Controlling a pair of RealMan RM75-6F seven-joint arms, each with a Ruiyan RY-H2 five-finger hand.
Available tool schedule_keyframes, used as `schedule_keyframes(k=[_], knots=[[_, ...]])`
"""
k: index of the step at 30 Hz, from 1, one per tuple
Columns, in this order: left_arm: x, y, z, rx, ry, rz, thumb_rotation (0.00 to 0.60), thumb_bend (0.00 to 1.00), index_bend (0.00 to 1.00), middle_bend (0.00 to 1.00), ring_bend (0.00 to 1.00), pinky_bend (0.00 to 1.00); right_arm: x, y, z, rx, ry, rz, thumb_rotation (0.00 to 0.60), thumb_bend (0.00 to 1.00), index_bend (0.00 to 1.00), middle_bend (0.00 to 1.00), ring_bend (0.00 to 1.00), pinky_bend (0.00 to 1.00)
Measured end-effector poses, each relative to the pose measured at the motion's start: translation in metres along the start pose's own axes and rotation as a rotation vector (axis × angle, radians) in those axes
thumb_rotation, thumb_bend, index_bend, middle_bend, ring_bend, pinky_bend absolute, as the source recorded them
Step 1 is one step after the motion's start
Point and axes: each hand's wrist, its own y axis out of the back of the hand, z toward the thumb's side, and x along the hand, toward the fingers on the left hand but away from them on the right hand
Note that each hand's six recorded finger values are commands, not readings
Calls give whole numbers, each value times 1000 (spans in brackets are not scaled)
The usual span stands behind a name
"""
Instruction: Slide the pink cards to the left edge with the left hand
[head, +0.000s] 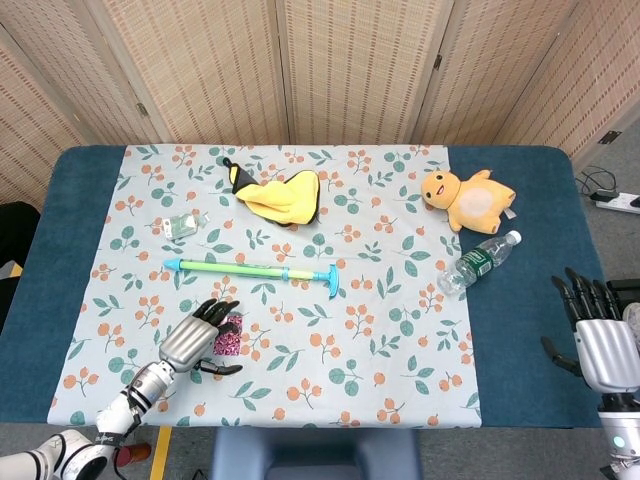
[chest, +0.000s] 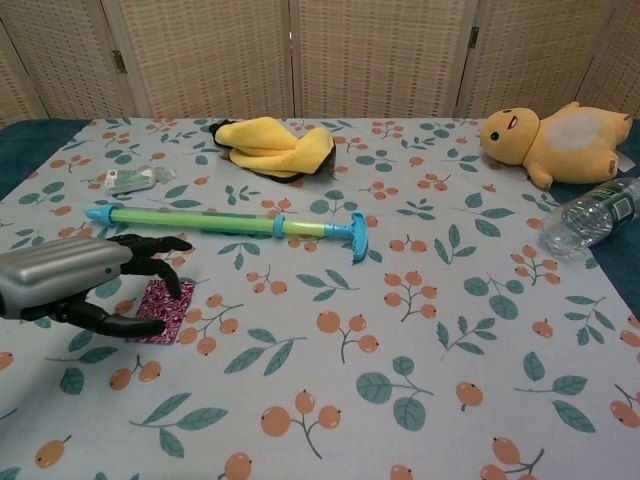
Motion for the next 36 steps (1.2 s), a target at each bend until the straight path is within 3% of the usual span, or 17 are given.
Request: schedule_keyframes(k=[19,36], knots=[[4,-16,0,13,24,-42,122,120,330,0,0,0,-1,-2,-2,-2,-7,6,600,329,1,2,5,0],[-25,-14,-46,3,139,-55,120,120,337,0,0,0,-1,3,-2,-3,-14,-13,600,329,1,2,4,0]])
